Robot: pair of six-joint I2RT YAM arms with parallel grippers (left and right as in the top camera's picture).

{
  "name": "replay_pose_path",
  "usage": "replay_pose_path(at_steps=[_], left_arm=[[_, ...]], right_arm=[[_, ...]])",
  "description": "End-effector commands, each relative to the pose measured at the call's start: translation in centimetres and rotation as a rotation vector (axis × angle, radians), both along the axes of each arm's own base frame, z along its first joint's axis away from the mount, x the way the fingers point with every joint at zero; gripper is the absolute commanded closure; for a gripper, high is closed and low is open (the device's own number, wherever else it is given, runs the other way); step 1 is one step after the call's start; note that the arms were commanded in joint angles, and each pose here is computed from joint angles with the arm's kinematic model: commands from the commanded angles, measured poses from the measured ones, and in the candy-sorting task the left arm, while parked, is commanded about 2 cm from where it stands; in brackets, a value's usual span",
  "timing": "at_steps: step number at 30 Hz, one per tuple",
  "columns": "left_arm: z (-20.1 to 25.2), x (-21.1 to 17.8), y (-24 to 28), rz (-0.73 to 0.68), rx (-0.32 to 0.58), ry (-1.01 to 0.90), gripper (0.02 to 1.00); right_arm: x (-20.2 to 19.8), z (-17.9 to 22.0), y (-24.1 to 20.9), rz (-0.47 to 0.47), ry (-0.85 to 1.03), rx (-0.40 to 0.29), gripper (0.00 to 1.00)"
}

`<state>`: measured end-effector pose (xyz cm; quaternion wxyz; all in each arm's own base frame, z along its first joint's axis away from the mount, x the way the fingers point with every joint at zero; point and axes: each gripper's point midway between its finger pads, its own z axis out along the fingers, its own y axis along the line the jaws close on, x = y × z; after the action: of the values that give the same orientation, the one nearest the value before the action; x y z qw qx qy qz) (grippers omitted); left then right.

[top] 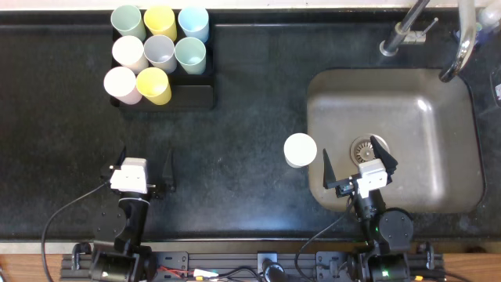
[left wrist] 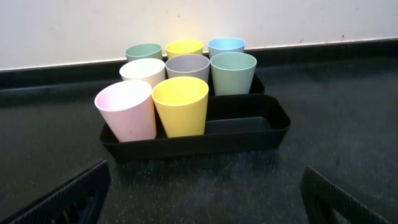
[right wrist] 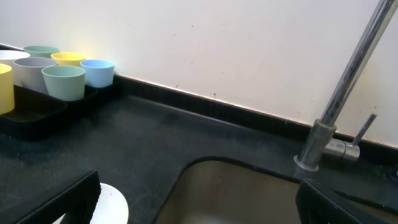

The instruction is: Store Cups

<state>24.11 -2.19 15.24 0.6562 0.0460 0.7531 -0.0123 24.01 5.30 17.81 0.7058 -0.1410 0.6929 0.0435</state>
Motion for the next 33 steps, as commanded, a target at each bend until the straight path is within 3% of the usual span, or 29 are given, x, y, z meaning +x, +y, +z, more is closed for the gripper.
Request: replay_pose_path(at_steps=[1, 22, 27, 33], left_arm=[[0.1, -0.1, 0.0, -0.006, 0.020, -0.008, 0.018], [0.1, -0.1, 0.0, -0.006, 0.020, -0.008, 0.020], [0.1, -0.1, 0.0, -0.006, 0.020, -0.008, 0.018], [0.1, -0.1, 0.0, -0.006, 0.020, -0.008, 0.020]], right_arm=[[0.0, -0.3, 0.1, 0.004, 0.003, 0.007, 0.003], [0.0, -0.1, 0.1, 0.004, -0.002, 0.007, 0.003], [-1.1, 4.1, 0.3, 0.021, 0.001, 0.007, 0.005], [-1.3, 10.2, 0.6, 0.041, 0.243, -0.017, 0.003]])
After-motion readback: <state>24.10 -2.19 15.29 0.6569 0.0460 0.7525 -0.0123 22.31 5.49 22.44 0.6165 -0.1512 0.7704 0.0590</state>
